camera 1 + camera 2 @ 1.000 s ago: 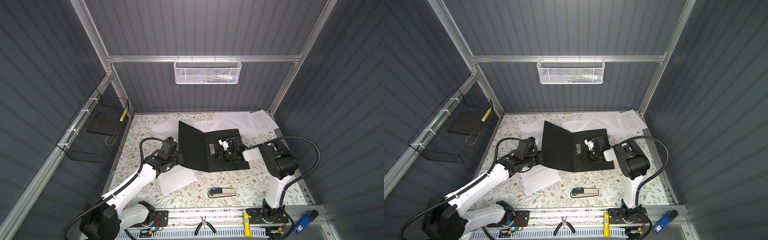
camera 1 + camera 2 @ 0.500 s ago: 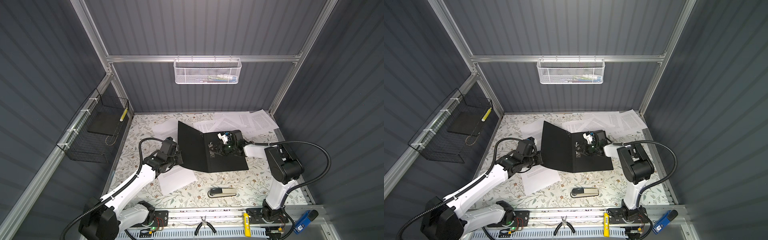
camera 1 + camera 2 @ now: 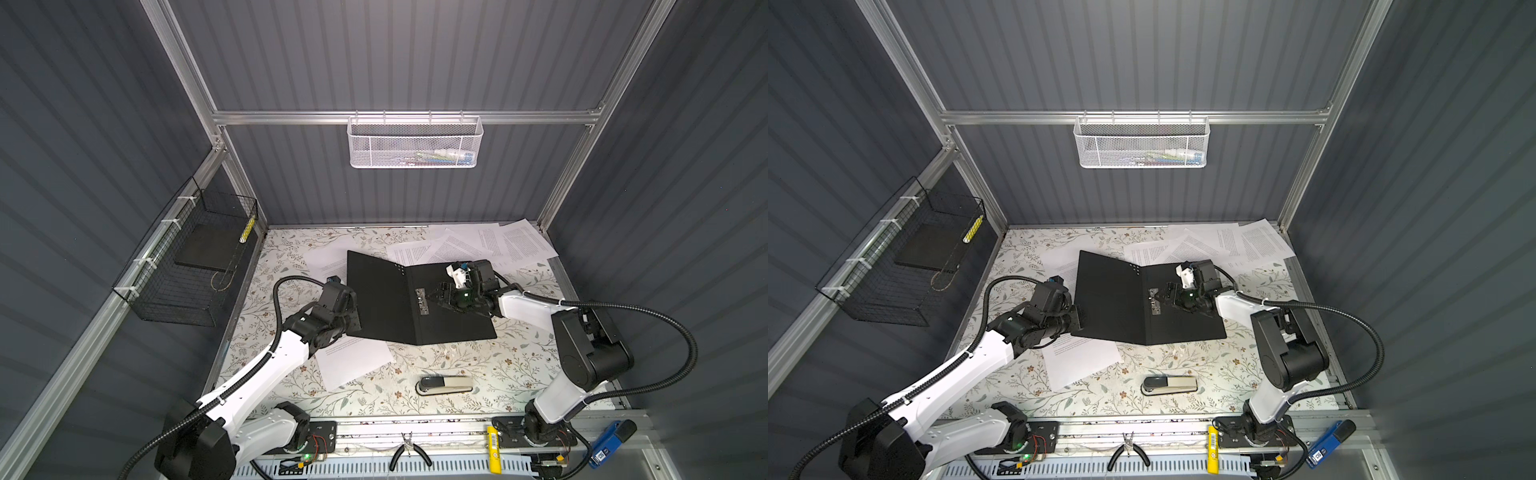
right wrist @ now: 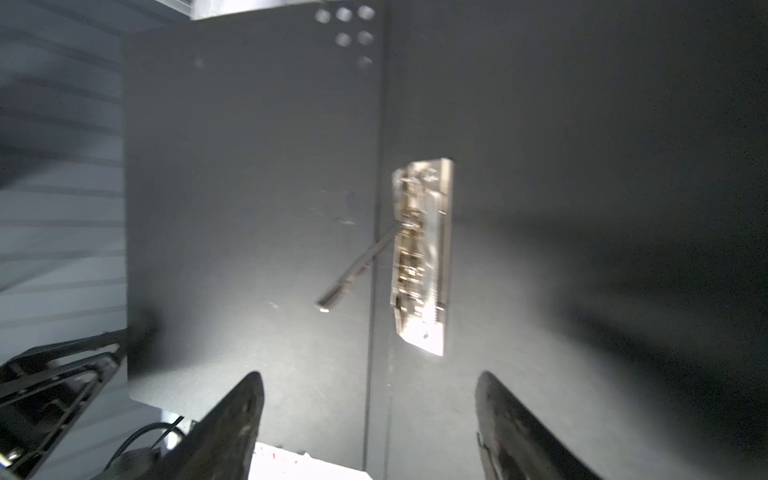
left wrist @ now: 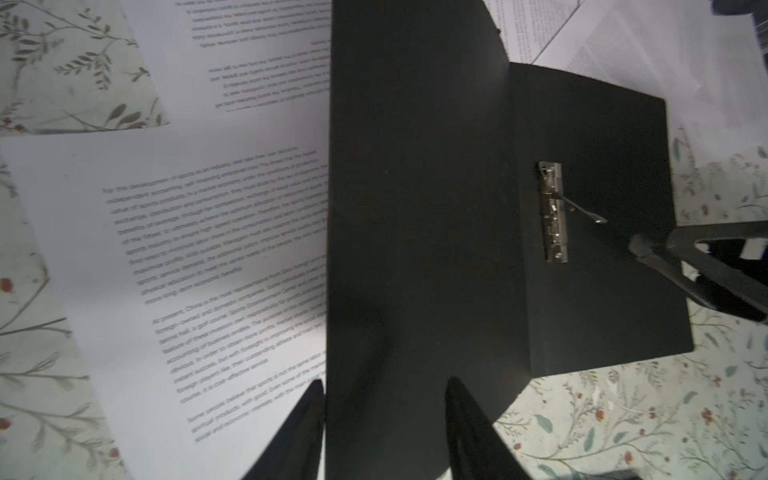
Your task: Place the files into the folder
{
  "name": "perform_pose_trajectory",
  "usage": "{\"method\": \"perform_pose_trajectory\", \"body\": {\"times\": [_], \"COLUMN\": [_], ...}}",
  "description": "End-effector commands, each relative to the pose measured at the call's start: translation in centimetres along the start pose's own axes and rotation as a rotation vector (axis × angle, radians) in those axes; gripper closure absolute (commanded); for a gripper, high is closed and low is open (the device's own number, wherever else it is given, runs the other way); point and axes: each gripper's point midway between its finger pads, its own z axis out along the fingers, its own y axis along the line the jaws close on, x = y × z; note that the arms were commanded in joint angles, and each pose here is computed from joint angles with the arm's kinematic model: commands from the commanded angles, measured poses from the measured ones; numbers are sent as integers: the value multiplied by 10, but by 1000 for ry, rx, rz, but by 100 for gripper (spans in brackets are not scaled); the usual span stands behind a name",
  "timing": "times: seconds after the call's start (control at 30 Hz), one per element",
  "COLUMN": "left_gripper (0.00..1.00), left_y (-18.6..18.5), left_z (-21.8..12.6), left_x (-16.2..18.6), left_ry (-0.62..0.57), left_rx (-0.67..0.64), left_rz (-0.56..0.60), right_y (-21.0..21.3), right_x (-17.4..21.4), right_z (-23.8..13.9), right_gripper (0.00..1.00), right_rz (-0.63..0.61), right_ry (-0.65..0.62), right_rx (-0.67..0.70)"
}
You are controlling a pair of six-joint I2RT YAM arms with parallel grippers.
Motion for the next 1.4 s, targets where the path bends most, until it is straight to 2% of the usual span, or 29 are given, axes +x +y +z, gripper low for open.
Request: {"method": "perform_pose_trajectory", "body": {"times": [0.0, 0.1, 0.27, 0.33, 0.4, 0.47, 0.77, 1.0, 1.17, 1.37], "left_gripper": [40, 30, 10, 5, 1, 0, 0, 0, 0, 0], "left_y": [31, 44, 64, 62, 54, 44, 35, 40, 40, 32], "left_z": [-8, -16, -41, -48, -51, -50, -58, -73, -75, -70], "left_x": [2, 1, -11, -16, -20, -21, -22, -17, -13, -8], "left_ry": [-10, -36, -100, -118, -126, -116, -109, -120, -118, -89], "left_rx": [-153, -213, -322, -310, -265, -217, -158, -151, -132, -91], "left_rz": [-35, -42, -29, -22, -7, 6, -24, -58, -92, -114], "right_y": [-19, -18, -11, -8, -1, 10, 42, 55, 48, 43], "right_x": [10, 16, 25, 27, 27, 26, 1, -46, -75, -93], "right_z": [5, 9, 21, 24, 27, 31, 44, 69, 92, 102], "right_gripper": [23, 31, 56, 67, 75, 80, 80, 79, 78, 68], "right_rz": [25, 17, 13, 15, 6, -8, -35, -54, -35, -38], "right_ry": [24, 59, 103, 111, 122, 134, 144, 132, 130, 119], "right_rx": [79, 90, 86, 81, 66, 49, -25, -68, -83, -99]}}
